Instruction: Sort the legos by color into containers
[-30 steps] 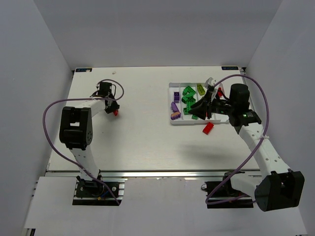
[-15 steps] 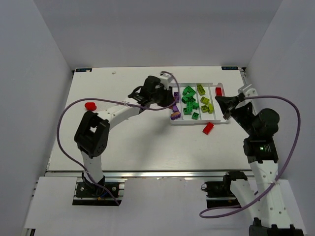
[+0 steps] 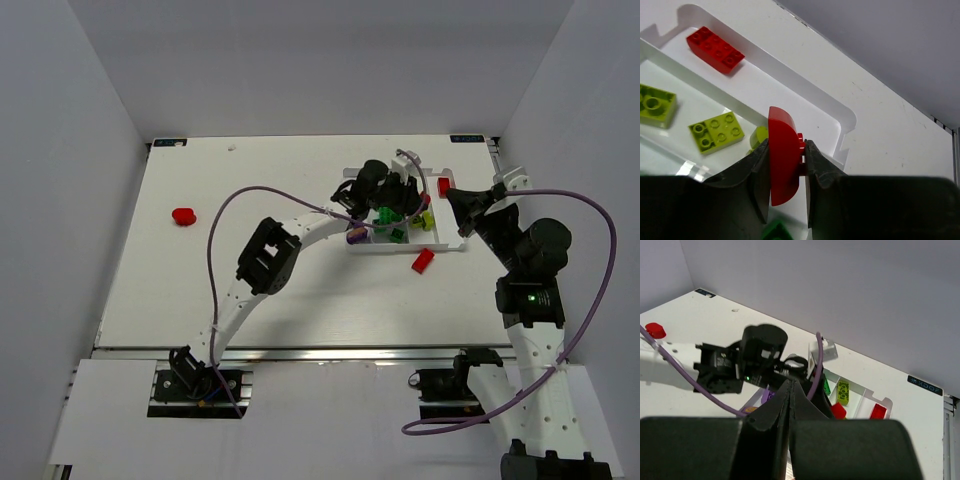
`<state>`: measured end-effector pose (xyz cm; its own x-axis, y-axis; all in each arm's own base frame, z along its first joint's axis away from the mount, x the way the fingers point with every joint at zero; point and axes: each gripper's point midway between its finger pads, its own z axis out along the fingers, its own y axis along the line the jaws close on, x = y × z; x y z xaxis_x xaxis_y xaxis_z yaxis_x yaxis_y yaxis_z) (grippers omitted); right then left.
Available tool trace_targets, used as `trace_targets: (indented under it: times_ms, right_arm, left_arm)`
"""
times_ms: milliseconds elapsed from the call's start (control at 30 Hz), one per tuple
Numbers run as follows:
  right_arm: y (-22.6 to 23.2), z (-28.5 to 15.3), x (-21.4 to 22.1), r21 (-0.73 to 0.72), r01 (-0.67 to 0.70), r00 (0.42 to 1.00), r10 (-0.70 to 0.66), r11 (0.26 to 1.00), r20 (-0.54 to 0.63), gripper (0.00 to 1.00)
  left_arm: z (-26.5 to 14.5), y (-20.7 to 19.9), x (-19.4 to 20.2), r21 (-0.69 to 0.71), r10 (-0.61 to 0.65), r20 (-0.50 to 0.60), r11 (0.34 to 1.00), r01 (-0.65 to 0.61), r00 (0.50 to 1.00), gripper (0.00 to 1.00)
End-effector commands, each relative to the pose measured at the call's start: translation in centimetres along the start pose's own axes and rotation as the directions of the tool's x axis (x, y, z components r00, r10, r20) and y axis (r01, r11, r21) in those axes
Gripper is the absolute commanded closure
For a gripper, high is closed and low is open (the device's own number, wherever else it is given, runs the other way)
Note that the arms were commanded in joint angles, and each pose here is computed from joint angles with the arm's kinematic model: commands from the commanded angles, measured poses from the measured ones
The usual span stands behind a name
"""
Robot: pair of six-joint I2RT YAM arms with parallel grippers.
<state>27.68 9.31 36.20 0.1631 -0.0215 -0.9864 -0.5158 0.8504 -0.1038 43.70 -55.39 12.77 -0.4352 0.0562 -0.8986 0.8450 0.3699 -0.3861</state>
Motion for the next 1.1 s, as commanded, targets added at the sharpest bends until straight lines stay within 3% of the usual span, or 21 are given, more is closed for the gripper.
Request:
trace_targets:
  times_ms: [0,333,567,767,833,1067]
  right_arm:
    - [0.1,0.0,-1.5,-0.004,0.015,0.999,-0.015,1.000,0.049,1.00]
    - [0.3,0.2,-0.9,-0.023,0.004,0.999,-0.003,1.000,0.038,1.00]
    - [-0.4,-0.1,-0.9,0.001,0.011,0.999,-0.011,1.000,0.040,1.00]
    - [-0.4,-0.1,-0.9,0.000,0.013,0.999,-0.013,1.000,0.041,1.00]
    - [-0.4,-0.1,-0.9,-0.002,0.014,0.999,-0.014,1.000,0.042,1.00]
    - [-0.4,0.1,-0.6,-0.005,0.008,0.999,-0.008,1.000,0.033,1.00]
  left_arm:
    - [0.3,-4.4,-6.7,0.113,0.038,0.203,0.992,-0.062,0.978,1.00]
    - [3.0,-4.9,-7.2,0.111,-0.028,0.387,0.994,-0.017,0.922,1.00]
    - [4.5,-2.6,-6.7,0.067,-0.100,0.494,0.995,0.077,0.864,1.00]
    - [5.6,-2.0,-4.9,0.018,-0.078,0.501,0.997,0.080,0.862,0.97]
    - [5.8,-2.0,-4.4,0.012,-0.080,0.499,0.996,0.086,0.863,0.89]
    - [6.6,-2.1,-3.0,0.000,-0.082,0.479,0.996,0.093,0.874,0.81]
